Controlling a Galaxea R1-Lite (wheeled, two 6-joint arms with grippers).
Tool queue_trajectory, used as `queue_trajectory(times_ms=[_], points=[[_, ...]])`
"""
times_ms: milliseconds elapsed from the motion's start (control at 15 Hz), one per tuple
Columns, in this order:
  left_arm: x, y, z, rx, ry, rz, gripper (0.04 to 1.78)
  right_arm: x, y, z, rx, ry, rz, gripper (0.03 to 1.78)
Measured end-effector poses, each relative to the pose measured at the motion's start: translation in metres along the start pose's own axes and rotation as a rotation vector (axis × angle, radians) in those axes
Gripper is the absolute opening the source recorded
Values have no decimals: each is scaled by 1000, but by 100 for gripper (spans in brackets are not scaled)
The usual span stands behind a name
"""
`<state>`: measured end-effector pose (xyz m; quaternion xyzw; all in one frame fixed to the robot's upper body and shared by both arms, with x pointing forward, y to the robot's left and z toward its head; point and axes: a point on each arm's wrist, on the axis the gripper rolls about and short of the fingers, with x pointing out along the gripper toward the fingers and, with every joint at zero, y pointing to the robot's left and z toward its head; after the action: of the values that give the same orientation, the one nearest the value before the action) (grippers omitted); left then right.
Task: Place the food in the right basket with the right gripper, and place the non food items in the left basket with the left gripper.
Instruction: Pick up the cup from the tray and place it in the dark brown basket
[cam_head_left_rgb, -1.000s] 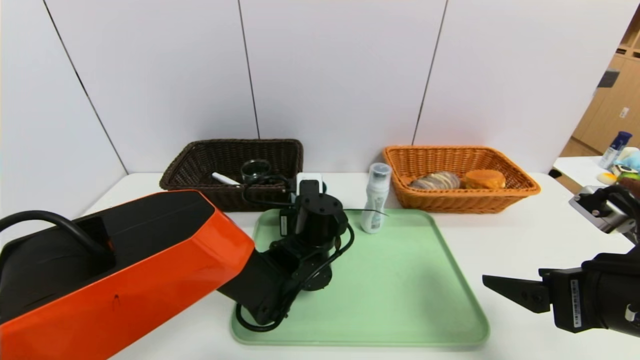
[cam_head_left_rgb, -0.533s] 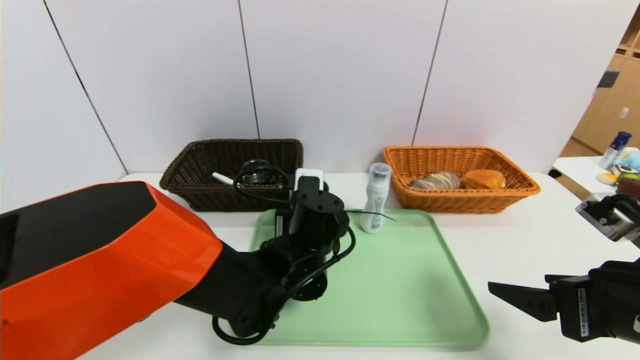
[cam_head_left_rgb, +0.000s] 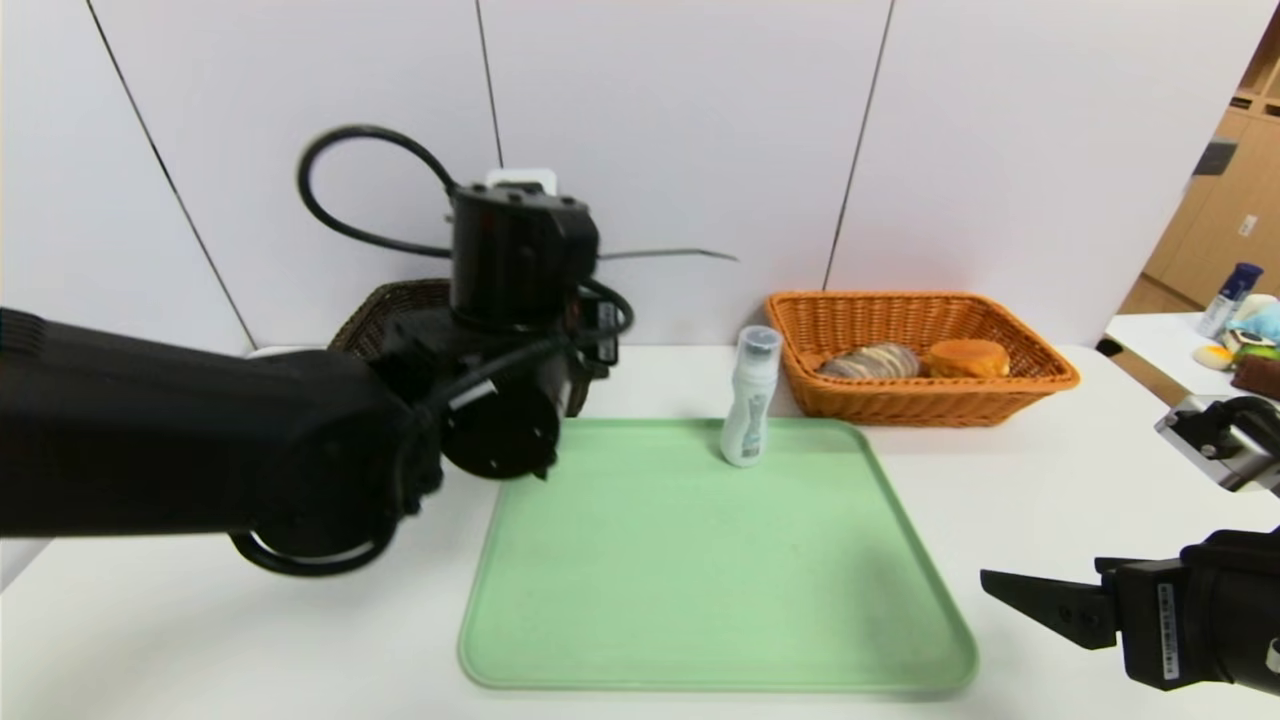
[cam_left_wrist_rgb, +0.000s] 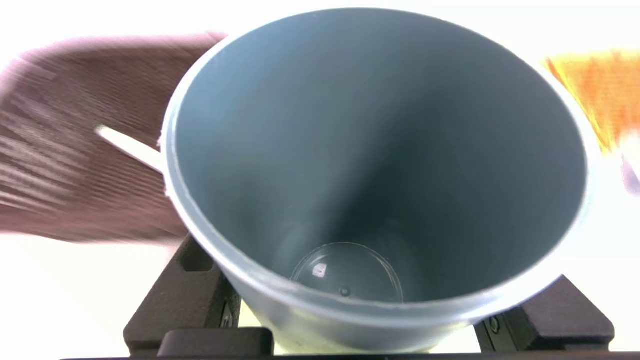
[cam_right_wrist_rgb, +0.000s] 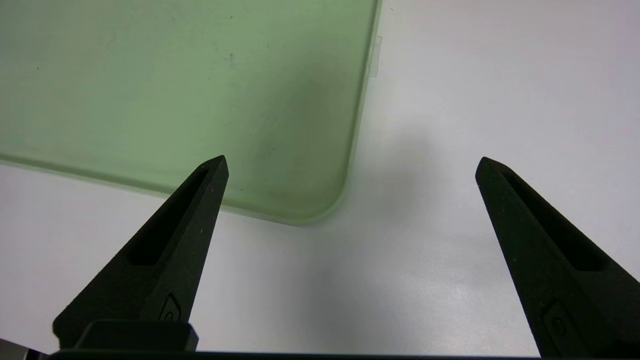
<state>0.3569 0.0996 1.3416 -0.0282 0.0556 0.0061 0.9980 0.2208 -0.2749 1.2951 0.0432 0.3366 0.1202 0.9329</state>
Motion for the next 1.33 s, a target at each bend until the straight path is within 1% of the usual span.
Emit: queue_trajectory(times_ms=[133,267,467,600,733,867,1067,1333], points=[[15,36,33,-22,-5,95,118,1,0,0,0,4,4,171],[33,76,48,-43,16,183,117,1,0,0,-1,6,5,171],[66,131,49,-84,48,278,117,2,0,0,-1,8,5,171],[88,152,35,-105,93,289,117,3,0,0,-2,11,5,171],[108,159,22,-127,132,272,117,4,1,0,-4,16,5,171],[124,158,18,-142,141,233,117,4,1,0,-4,18,3,171],[142,155,13,-142,150,204,117,4,0,-1,-2,23,-1,171],[157,153,0,-133,172,203,117,5,-1,-4,-3,31,-2,171]])
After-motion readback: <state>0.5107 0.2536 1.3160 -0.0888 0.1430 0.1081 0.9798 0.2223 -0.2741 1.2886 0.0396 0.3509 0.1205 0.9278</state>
